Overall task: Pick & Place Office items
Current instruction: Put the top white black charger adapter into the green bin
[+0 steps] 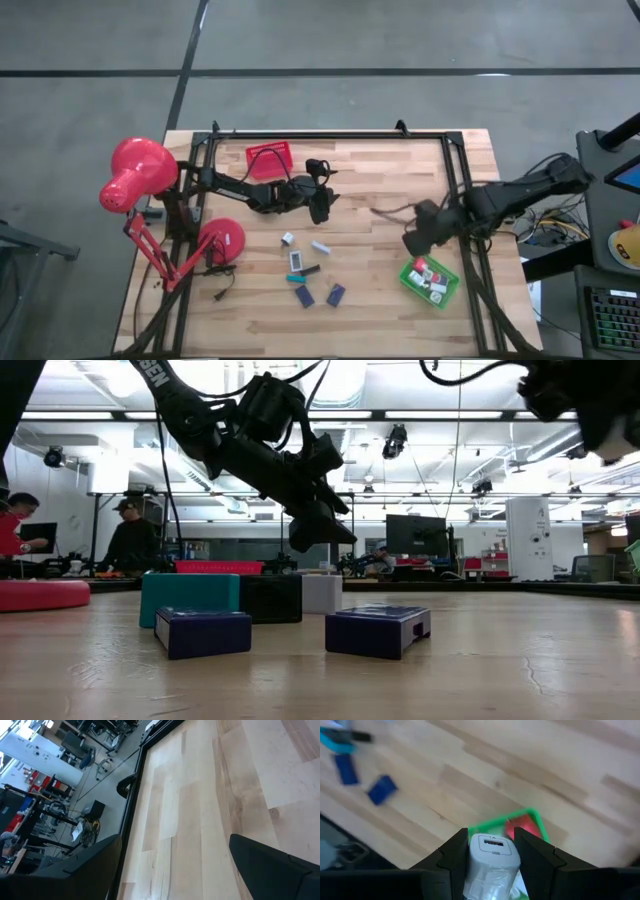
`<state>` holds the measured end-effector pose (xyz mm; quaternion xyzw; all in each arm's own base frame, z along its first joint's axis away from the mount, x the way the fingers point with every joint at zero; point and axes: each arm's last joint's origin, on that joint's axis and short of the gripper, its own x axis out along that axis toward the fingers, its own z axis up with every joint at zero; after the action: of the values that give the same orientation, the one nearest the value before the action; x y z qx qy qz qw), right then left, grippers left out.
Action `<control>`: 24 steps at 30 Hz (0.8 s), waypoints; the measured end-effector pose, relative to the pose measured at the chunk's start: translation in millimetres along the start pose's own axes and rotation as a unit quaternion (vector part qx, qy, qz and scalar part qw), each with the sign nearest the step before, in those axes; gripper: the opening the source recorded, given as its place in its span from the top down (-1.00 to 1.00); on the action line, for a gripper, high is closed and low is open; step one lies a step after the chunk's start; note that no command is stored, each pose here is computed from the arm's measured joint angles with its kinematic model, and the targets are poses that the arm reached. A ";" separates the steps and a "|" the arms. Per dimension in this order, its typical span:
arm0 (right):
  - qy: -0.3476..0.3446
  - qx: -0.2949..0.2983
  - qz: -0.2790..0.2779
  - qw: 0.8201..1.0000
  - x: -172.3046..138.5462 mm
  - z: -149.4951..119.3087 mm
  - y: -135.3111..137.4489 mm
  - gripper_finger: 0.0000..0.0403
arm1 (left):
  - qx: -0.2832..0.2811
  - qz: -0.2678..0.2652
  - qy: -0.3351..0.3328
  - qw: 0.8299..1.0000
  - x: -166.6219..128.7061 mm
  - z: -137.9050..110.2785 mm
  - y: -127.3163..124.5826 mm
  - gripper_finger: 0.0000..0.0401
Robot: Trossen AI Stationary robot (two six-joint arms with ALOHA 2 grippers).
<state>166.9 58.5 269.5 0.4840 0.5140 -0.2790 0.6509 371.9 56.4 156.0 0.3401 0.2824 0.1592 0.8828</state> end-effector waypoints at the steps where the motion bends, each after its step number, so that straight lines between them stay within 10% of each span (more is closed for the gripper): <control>1: 0.005 0.000 -0.012 1.000 3.2 -4.0 1.0 0.31 | 0.000 0.000 0.000 1.000 0.0 0.0 0.0 -0.88; 10: -0.006 0.047 -0.179 0.983 39.6 -30.1 2.0 0.31 | 0.000 0.000 0.000 1.000 -0.1 0.1 -0.1 -0.88; 24: -0.030 -0.005 -0.198 0.980 71.2 -55.1 14.2 0.31 | 0.000 0.000 0.000 1.000 -0.1 0.1 -0.1 -0.88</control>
<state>179.6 124.0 207.4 0.3606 0.5810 -0.4146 0.6004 371.9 56.3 156.0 0.3401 0.2822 0.1591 0.8828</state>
